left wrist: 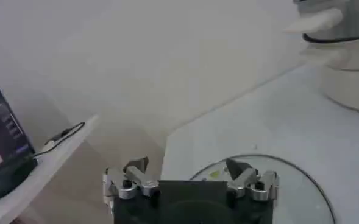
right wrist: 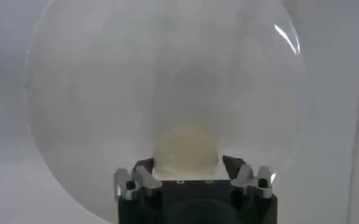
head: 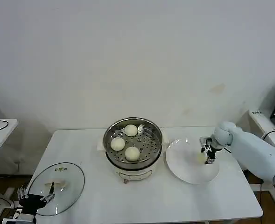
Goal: Take steamed baozi put them in steamer then cover it.
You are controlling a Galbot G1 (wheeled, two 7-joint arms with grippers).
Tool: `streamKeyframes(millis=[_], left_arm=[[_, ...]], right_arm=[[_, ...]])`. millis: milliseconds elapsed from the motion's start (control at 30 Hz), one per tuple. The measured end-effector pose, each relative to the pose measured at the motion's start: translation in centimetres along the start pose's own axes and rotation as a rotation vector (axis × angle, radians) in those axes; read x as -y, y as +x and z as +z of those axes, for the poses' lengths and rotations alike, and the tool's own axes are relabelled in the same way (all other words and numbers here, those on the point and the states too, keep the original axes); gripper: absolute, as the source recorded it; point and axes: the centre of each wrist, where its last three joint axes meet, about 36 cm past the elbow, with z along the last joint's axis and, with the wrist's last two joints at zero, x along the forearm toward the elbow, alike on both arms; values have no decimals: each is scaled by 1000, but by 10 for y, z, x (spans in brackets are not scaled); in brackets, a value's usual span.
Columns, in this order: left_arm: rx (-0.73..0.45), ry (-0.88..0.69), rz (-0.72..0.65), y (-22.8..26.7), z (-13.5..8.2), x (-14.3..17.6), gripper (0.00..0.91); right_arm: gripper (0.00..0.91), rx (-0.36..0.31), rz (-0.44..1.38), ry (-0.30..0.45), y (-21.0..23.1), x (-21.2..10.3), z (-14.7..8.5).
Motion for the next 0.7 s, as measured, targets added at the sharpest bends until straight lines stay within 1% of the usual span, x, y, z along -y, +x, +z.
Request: streamKeyframes(millis=[67, 200, 367, 600, 700], left_arm=[[0, 1, 0, 0, 0, 0, 907], [1, 0, 0, 1, -1, 0, 907], [2, -1, 0, 1, -1, 0, 907], [10, 2, 0, -1, -4, 0, 907], [11, 2, 3, -2, -4, 2, 907]], right_arm=[[584, -1, 0, 0, 0, 0, 0], [595, 0, 5, -4, 4, 0, 2], [595, 3, 22, -3, 18, 1, 3], [595, 6, 79, 13, 60, 11, 4], [595, 13, 115, 26, 83, 20, -2]])
